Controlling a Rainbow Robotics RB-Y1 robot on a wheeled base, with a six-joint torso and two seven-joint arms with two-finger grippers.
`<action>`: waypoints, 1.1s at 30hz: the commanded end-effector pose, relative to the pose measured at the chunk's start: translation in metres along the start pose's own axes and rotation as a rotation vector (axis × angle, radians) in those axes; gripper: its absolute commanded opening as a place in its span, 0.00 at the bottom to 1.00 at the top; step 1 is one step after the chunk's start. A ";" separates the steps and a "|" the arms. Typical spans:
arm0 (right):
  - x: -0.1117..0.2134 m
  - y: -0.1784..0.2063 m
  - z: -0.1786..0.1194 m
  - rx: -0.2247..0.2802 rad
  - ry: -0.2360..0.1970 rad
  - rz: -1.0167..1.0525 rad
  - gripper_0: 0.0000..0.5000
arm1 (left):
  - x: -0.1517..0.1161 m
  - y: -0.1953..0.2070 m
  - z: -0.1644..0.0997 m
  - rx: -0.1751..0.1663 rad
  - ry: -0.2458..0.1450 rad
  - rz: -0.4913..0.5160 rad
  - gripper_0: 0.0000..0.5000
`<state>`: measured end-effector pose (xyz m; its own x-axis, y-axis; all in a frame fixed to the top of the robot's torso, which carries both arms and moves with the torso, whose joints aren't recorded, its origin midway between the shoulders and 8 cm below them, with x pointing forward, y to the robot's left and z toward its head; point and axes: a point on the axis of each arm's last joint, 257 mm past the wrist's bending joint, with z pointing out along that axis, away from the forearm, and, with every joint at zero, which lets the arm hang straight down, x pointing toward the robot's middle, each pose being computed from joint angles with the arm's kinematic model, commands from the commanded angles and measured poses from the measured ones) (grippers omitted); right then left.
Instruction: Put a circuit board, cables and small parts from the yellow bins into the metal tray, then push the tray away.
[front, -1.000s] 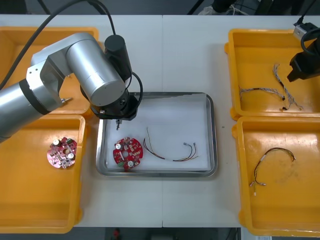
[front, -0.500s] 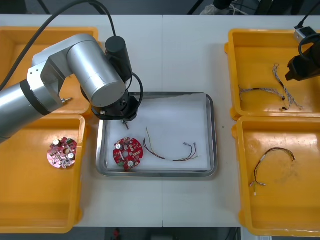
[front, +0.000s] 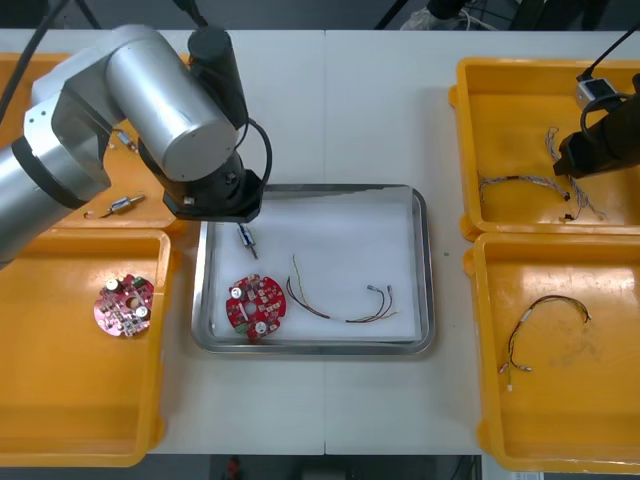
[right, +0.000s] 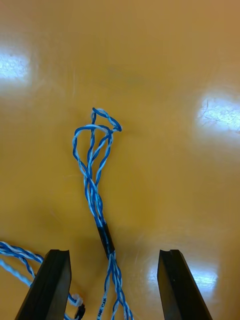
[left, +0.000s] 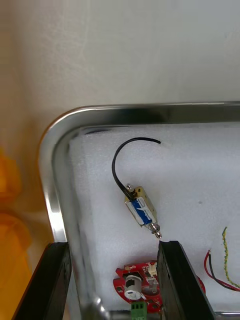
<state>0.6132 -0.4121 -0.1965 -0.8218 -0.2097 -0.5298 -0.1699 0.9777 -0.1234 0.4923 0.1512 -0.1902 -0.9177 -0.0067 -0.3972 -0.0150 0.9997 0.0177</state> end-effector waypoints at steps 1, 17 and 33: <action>-0.020 -0.013 -0.009 0.049 -0.029 -0.061 1.00 | -0.029 -0.007 -0.043 0.036 -0.047 -0.132 1.00; 0.002 -0.015 0.010 0.043 0.011 -0.063 0.05 | -0.105 0.078 -0.101 0.033 -0.062 -0.440 1.00; -0.003 -0.013 -0.033 -0.005 0.048 -0.107 0.00 | -0.154 0.140 -0.076 0.043 -0.130 -0.561 1.00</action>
<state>0.5953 -0.4070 -0.2090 -0.8605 -0.2314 -0.4538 -0.2175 0.9725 -0.0835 0.5800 0.2704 -0.0985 -0.7344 -0.5813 -0.3503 -0.5255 0.8137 -0.2485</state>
